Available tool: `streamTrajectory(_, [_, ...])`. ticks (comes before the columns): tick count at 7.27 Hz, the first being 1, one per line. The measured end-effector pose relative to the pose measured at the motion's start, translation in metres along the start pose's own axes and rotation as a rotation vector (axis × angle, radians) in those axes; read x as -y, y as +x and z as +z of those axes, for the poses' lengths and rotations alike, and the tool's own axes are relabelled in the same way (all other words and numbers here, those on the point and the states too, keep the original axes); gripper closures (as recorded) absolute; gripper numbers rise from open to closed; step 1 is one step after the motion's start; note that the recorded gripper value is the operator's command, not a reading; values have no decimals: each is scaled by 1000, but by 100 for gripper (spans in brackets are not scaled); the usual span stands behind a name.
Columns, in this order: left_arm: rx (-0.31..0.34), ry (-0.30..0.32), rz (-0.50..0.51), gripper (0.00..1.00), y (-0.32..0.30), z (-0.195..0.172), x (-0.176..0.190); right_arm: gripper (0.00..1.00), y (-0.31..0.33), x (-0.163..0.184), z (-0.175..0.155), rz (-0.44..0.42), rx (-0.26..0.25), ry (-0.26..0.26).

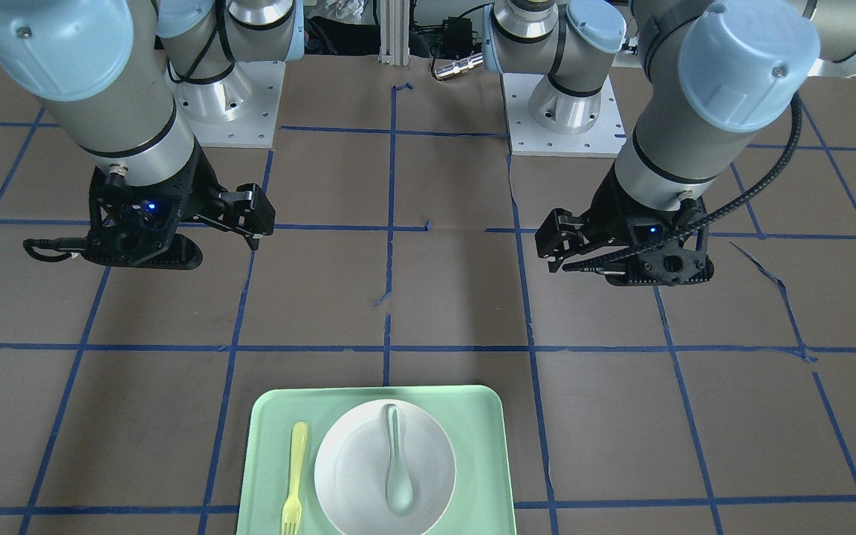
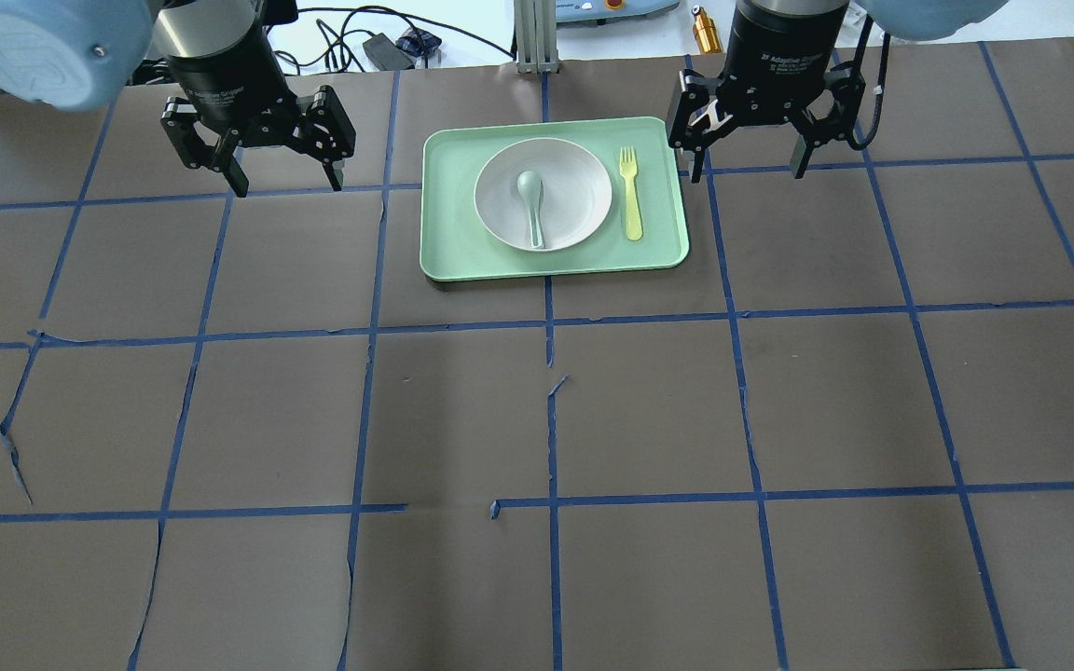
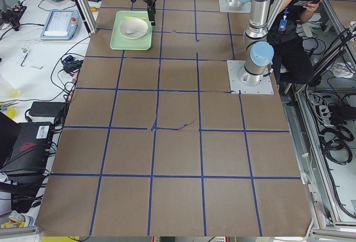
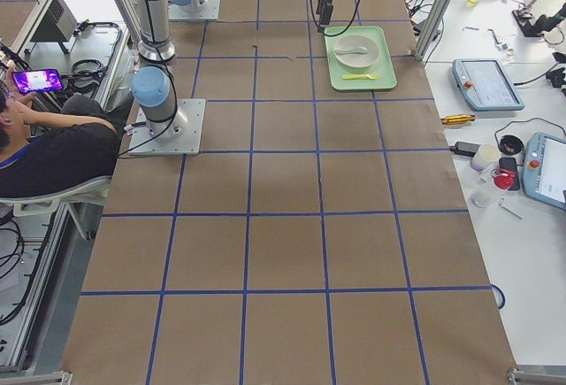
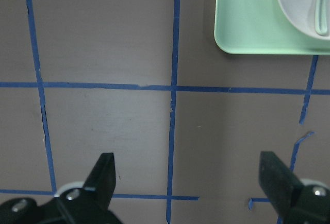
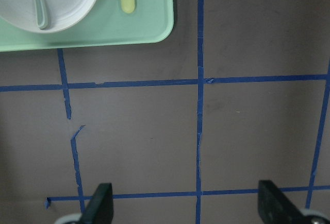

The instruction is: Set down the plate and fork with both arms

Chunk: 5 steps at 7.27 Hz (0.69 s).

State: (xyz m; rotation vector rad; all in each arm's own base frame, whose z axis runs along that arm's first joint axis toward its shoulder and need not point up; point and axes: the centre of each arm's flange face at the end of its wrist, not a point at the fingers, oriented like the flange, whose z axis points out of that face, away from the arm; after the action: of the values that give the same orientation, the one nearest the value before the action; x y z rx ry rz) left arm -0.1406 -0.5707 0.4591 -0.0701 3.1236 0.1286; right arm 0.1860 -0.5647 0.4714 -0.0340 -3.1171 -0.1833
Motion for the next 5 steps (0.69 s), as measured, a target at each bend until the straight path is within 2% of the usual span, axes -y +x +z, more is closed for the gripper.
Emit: streamTrajectory(5, [-10, -31, 2, 0, 0, -6, -13, 0, 1, -2, -3, 1, -2, 9])
